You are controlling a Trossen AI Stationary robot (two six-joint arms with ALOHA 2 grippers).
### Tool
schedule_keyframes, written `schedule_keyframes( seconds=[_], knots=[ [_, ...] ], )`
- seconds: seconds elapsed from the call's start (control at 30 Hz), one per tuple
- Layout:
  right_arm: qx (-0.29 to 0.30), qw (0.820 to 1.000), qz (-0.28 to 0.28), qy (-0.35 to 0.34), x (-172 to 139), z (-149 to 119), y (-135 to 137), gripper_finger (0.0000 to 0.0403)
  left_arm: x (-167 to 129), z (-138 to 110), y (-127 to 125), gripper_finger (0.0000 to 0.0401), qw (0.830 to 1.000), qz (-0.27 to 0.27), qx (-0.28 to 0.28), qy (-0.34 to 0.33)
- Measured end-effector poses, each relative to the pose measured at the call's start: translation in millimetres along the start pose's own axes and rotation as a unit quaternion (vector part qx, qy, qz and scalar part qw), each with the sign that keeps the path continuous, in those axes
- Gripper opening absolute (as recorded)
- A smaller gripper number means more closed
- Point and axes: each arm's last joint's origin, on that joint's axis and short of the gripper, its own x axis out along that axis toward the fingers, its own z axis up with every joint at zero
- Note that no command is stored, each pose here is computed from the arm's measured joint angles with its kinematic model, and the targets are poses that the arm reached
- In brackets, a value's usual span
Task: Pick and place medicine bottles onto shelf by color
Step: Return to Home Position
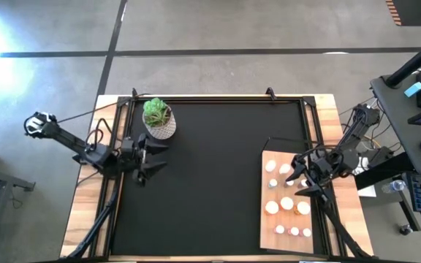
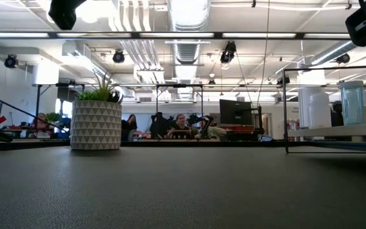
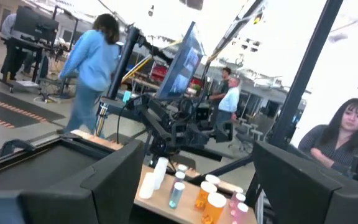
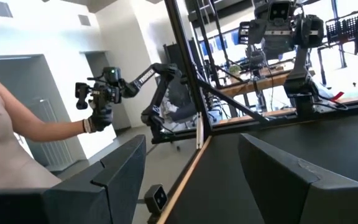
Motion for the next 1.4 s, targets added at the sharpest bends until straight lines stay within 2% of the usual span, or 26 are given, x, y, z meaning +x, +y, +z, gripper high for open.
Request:
schedule_keyframes(
  seconds=[0.3,0.53,0.7,0.87,1.0,1.13,1.23,1.3,1.4],
  knots=[
    [0.007,1.000,0.003,-0.013,-6,-10,-5,0.0244,-2,-25,7,0.0286,0.999,-0.008,-0.022,-0.036],
    [0.008,1.000,0.005,-0.020,-8,-14,-7,0.0244,-3,-40,11,0.0286,1.000,-0.005,-0.017,-0.026],
    [0.003,1.000,0.002,-0.009,-8,-17,-7,0.0244,-14,-48,23,0.0286,0.999,0.027,-0.019,-0.032],
    [0.001,1.000,-0.003,-0.005,-8,-19,-8,0.0244,-36,-49,37,0.0286,0.995,0.009,-0.076,-0.065],
    [-0.005,0.999,-0.041,-0.001,-8,-21,-11,0.0244,-46,-55,43,0.0286,0.992,-0.021,-0.106,-0.059],
    [-0.008,0.996,-0.084,-0.004,-8,-22,-14,0.0244,-47,-58,45,0.0286,0.996,-0.016,-0.080,-0.040],
    [-0.014,0.996,-0.087,0.005,-8,-24,-14,0.0244,-49,-60,46,0.0286,0.999,-0.009,-0.032,-0.026],
    [-0.017,0.996,-0.087,0.009,-8,-25,-14,0.0244,-49,-62,48,0.0286,1.000,0.003,0.012,-0.014],
    [-0.017,0.996,-0.087,0.009,-8,-25,-14,0.0244,-50,-67,50,0.0286,0.994,0.020,0.105,0.009]
  ],
)
